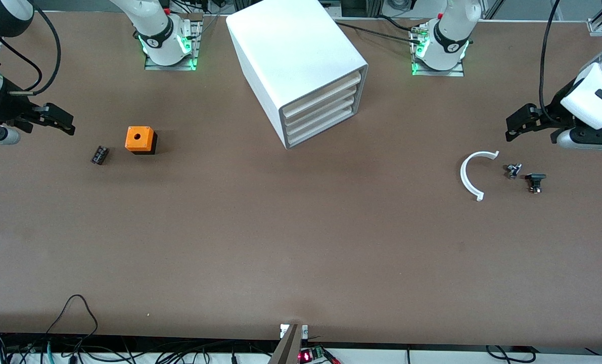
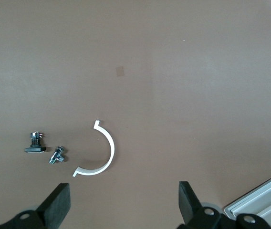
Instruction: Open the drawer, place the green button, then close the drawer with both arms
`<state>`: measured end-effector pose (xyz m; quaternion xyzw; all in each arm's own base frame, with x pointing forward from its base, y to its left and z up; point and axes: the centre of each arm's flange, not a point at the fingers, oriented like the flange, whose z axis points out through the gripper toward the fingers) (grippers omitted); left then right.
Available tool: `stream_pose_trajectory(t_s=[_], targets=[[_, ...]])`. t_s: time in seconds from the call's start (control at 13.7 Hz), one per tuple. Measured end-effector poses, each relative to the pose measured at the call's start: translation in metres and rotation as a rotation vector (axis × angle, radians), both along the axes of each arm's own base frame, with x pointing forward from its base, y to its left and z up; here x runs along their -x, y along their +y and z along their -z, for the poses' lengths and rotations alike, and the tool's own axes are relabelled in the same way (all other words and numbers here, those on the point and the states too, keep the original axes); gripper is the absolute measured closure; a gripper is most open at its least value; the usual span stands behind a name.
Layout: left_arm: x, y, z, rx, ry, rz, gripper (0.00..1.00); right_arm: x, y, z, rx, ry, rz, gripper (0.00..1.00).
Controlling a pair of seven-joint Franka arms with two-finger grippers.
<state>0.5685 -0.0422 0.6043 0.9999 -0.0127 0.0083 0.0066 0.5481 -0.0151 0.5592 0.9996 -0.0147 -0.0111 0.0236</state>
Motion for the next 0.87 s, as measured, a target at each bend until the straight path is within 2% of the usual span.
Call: stream_pose_trajectory(t_s=[0.44,0.66,0.87], targets=[[-0.004,0.004,-0.003,0.002,-0.007,-0.005,0.00,0.000,0.000,0.000,0.000,0.000,0.000,0.00],[-0.008,0.032,0.002,0.002,0.000,-0.011,0.00,0.000,0.000,0.000,0.000,-0.001,-0.001,0.00],[-0.008,0.073,0.000,0.000,-0.007,0.047,0.00,0.000,0.000,0.000,0.000,-0.001,0.000,0.00]])
